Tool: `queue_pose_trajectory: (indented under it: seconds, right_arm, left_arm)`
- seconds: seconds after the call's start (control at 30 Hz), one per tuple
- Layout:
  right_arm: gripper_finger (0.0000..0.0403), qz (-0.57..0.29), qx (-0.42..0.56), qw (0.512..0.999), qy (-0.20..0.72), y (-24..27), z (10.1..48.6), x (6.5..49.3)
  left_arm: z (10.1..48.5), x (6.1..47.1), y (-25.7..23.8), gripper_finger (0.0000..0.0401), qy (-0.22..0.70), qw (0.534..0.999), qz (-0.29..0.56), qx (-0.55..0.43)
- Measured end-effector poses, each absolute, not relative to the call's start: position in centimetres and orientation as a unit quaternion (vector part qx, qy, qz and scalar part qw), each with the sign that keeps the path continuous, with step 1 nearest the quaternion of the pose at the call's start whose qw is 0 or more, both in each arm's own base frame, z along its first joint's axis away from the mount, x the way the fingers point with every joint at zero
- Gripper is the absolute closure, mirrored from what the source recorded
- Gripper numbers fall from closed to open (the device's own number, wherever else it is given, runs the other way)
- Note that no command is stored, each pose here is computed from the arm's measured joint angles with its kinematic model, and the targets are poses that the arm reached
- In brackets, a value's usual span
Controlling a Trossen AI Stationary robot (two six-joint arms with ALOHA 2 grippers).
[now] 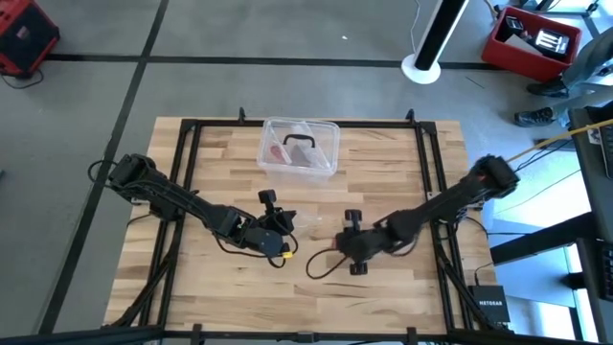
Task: Roll bandage
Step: Put the pink bandage into the transparent zip bag
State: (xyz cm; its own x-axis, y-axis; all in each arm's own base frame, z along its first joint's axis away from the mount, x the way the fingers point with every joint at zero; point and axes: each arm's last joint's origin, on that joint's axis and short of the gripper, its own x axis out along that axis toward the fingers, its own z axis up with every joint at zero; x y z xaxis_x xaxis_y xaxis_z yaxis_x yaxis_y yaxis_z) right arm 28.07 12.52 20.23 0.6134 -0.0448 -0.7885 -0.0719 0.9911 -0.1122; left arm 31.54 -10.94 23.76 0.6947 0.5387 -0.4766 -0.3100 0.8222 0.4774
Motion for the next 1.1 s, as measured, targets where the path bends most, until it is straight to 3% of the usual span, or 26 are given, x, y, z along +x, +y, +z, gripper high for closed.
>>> queue_pose_trajectory:
  seconds: [0.23, 0.53, 1.1]
  right_arm:
    - [0.0330, 0.017, -0.115, 0.976, 0.185, 12.0, 27.9, 28.6]
    - [0.0330, 0.083, -0.154, 0.984, 0.018, 11.4, 29.6, 31.3]
    - [0.0330, 0.117, -0.170, 0.978, 0.011, 12.2, 27.4, 33.0]
  left_arm:
    - [24.3, 31.9, -11.8, 0.0400, 0.280, 0.918, 0.222, 0.175]
    - [25.9, 32.5, -13.5, 0.0400, 0.206, 0.953, 0.170, 0.143]
    - [26.8, 32.9, -13.1, 0.0400, 0.167, 0.964, 0.181, 0.104]
